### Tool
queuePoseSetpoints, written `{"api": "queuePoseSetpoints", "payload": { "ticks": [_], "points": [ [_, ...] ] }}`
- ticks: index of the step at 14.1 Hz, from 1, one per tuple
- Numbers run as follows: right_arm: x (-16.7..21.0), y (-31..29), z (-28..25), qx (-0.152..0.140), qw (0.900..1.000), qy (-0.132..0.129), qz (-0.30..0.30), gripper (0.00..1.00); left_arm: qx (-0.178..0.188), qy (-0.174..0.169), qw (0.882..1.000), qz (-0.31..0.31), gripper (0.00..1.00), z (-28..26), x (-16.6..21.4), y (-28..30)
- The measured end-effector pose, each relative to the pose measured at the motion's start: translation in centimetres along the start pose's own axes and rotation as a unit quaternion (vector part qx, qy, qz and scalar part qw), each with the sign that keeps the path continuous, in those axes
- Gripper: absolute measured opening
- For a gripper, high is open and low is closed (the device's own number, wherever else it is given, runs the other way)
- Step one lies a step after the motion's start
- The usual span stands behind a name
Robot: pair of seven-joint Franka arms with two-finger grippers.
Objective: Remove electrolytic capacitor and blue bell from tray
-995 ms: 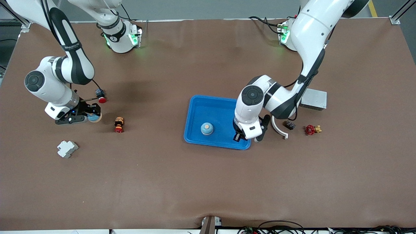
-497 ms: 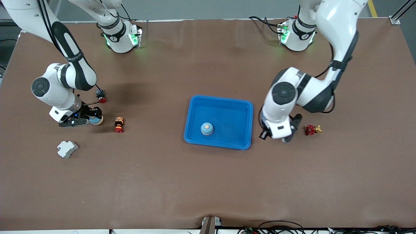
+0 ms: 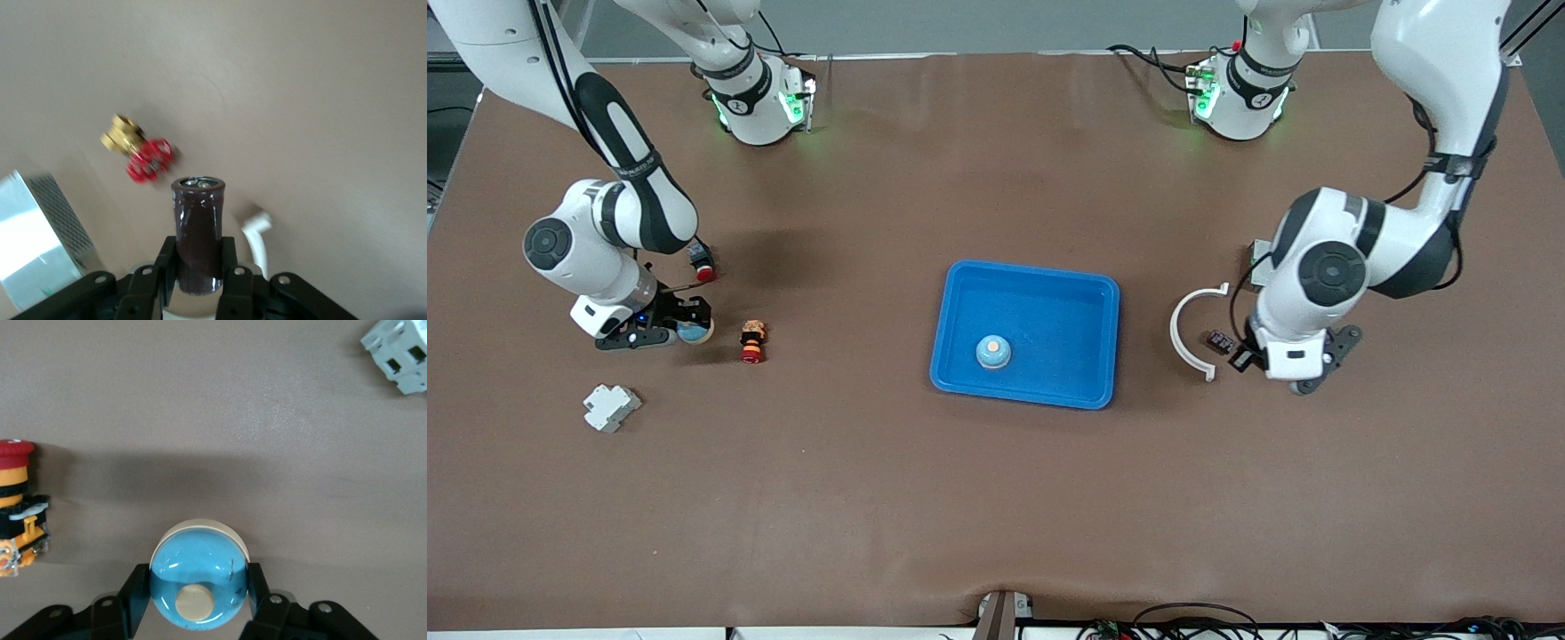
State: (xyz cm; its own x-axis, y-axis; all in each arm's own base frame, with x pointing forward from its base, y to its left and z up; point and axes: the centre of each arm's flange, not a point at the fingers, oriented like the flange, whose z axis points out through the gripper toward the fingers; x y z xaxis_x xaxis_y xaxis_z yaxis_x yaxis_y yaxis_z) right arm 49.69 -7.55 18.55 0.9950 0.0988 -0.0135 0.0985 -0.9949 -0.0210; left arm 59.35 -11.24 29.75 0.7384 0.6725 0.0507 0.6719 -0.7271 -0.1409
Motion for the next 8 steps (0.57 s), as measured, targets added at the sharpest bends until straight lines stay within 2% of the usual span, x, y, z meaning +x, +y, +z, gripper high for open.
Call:
{"api": "queuePoseSetpoints", "payload": {
  "ticks": [3,4,8],
  "points": [
    [-0.3,-0.1,1.2,0.004,1.000,-0.007,0.004,0.96,0.010,0.001,1.000,0.025,0.30,1.2,3.4,-3.1],
    [-0.3,-0.1,1.4,0.004,1.000,-0.008,0.004,1.00,0.015,0.002,0.999,0.038,0.30,1.5,4.1,-3.8],
    [0.1,-0.2,1.2,0.004,1.000,-0.005,0.002,1.00,0.022,-0.004,0.996,0.086,0.30,3.4,6.5,-6.4]
  ]
}}
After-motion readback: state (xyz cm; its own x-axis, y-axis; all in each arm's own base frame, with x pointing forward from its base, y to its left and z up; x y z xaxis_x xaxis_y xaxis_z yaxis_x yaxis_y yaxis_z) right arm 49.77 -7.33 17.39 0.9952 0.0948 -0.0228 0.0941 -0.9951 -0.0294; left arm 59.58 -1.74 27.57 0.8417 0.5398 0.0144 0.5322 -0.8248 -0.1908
